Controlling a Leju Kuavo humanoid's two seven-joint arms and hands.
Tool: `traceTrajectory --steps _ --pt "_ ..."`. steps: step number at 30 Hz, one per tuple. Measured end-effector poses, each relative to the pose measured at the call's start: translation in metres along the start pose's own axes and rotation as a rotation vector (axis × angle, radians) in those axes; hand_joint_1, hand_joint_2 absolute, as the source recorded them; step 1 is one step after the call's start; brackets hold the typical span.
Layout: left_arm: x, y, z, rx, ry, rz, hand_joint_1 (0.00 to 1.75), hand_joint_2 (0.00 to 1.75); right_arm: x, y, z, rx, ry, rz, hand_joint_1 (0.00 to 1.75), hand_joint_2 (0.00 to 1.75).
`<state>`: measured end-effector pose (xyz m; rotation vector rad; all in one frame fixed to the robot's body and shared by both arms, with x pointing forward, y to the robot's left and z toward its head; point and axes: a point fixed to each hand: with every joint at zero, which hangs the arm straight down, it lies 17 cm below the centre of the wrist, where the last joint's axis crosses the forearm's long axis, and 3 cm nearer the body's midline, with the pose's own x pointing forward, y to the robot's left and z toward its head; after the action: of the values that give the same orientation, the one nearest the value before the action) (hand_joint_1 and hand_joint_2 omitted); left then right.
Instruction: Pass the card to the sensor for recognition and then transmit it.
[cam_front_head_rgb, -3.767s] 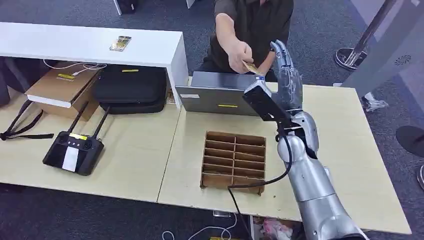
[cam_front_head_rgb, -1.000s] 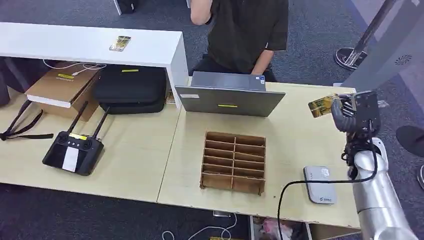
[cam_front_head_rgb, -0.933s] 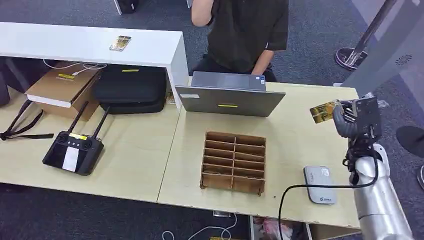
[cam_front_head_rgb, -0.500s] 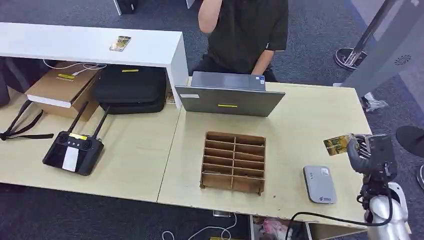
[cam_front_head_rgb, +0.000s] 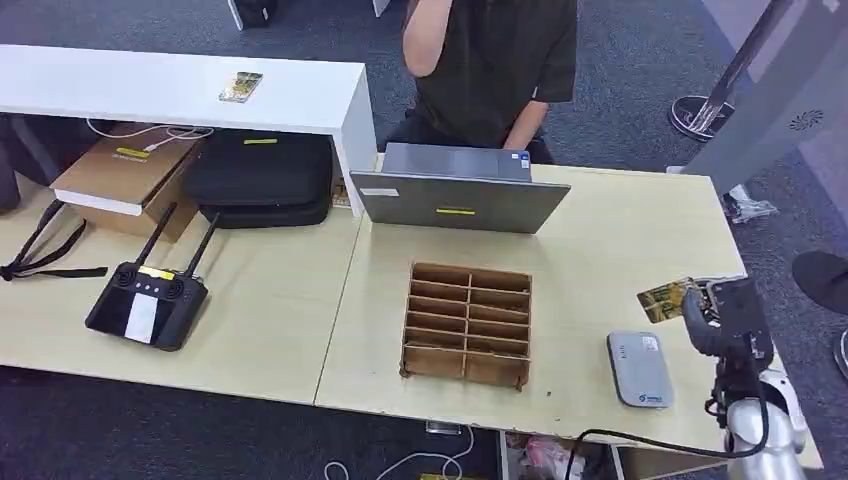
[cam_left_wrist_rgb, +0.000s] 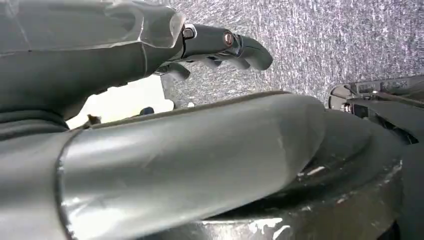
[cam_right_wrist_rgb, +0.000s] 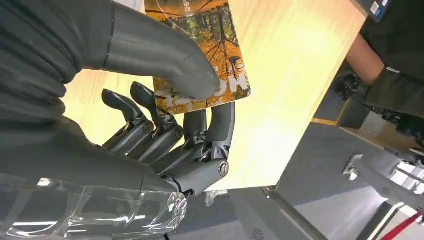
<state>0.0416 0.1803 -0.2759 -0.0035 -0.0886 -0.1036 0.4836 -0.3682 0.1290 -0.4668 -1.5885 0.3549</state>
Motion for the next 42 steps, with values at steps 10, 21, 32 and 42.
traceTrajectory --steps 10,21,32,42 --pt "0.001 0.002 0.000 0.002 -0.006 -0.010 0.00 0.00 -0.020 0.029 -0.010 0.066 0.058 0.071 1.75 1.75" --pt "-0.001 0.002 0.000 0.000 -0.001 -0.010 0.00 0.00 -0.062 0.013 -0.001 0.081 0.182 0.280 1.75 1.75" --pt "-0.006 0.002 0.000 -0.006 0.012 -0.005 0.00 0.00 -0.080 -0.023 0.021 0.046 0.227 0.342 1.75 1.75" --pt "-0.006 0.001 0.000 -0.014 0.011 -0.012 0.00 0.00 -0.084 -0.027 0.025 0.053 0.229 0.349 1.75 1.75"
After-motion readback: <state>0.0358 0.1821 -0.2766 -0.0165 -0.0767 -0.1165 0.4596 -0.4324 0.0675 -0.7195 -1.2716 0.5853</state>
